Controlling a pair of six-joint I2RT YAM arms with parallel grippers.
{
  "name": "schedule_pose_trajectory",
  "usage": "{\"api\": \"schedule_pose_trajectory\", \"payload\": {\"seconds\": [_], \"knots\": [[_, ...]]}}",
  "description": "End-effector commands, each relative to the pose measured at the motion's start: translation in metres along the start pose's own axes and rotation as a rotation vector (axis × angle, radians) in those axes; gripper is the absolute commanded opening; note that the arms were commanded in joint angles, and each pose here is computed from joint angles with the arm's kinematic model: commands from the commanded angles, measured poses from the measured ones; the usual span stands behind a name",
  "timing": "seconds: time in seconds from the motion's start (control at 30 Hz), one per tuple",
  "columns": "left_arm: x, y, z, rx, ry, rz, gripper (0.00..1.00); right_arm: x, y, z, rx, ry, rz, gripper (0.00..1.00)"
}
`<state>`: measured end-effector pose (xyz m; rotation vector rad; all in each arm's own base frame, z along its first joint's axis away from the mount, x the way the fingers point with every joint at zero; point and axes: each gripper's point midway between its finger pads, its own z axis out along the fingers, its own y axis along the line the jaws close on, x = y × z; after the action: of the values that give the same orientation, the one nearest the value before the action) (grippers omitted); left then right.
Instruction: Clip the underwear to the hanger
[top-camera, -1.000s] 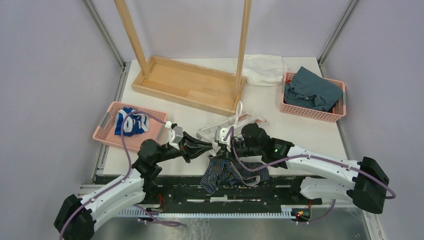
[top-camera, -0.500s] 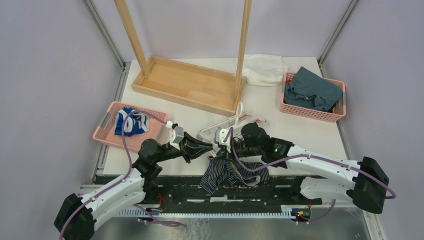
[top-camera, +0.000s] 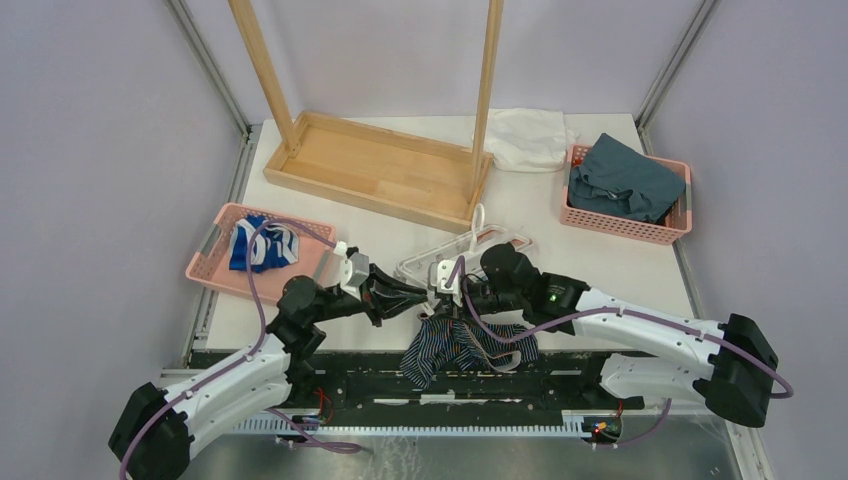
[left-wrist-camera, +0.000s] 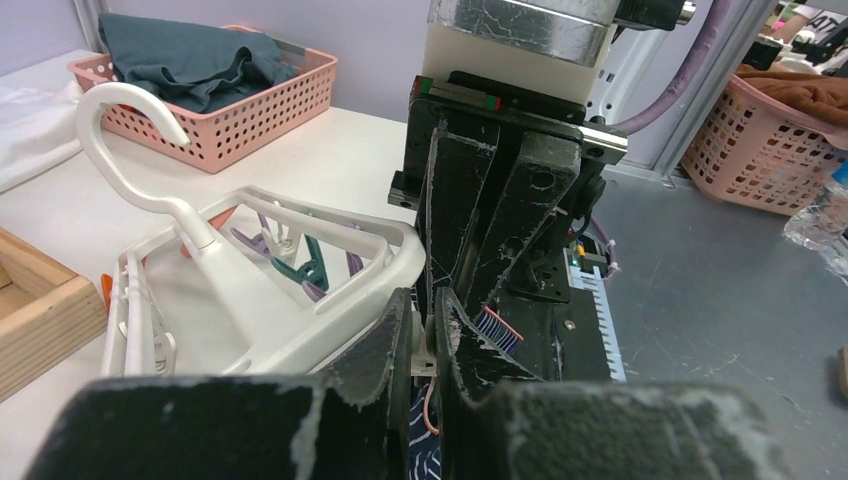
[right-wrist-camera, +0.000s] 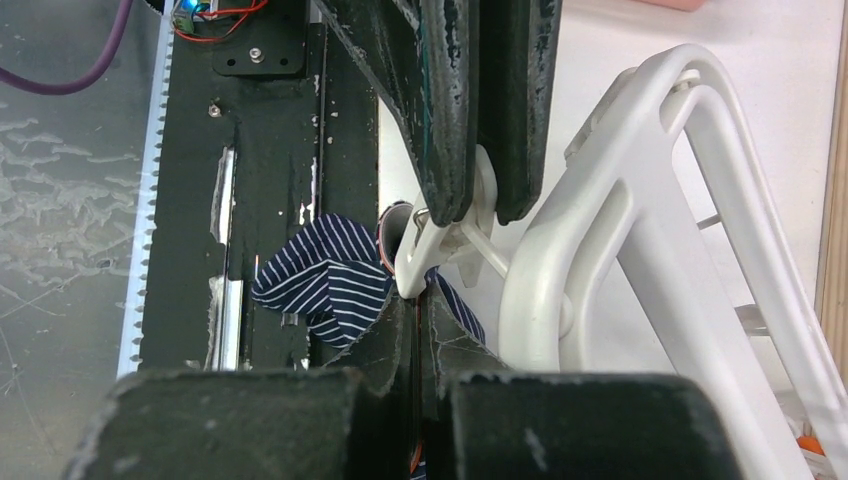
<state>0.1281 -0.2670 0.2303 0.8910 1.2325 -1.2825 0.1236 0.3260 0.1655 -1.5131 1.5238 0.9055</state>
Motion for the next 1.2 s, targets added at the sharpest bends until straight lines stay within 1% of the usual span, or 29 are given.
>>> {"api": "schedule_pose_trajectory", "payload": {"seconds": [0.0, 0.6, 0.77, 0.93, 1.17], "knots": [[-0.037, -0.021, 0.008, 0.104, -0.079, 0.021, 0.03, -0.037, -0.011, -0.008, 0.037, -0.081, -0.068, 0.00], [-0.035, -0.021, 0.008, 0.106, -0.071, 0.016, 0.03, -0.043, -0.013, -0.018, 0.065, -0.079, -0.085, 0.00], [-0.039, -0.022, 0.008, 0.104, -0.081, 0.023, 0.03, -0.035, -0.012, -0.010, 0.043, -0.056, -0.061, 0.00], [-0.042, -0.022, 0.007, 0.097, -0.091, 0.029, 0.03, -0.025, -0.022, -0.003, 0.091, -0.030, -0.027, 0.00], [-0.041, -0.021, 0.007, 0.090, -0.088, 0.030, 0.03, -0.027, -0.027, -0.004, 0.130, -0.050, -0.003, 0.00]]}}
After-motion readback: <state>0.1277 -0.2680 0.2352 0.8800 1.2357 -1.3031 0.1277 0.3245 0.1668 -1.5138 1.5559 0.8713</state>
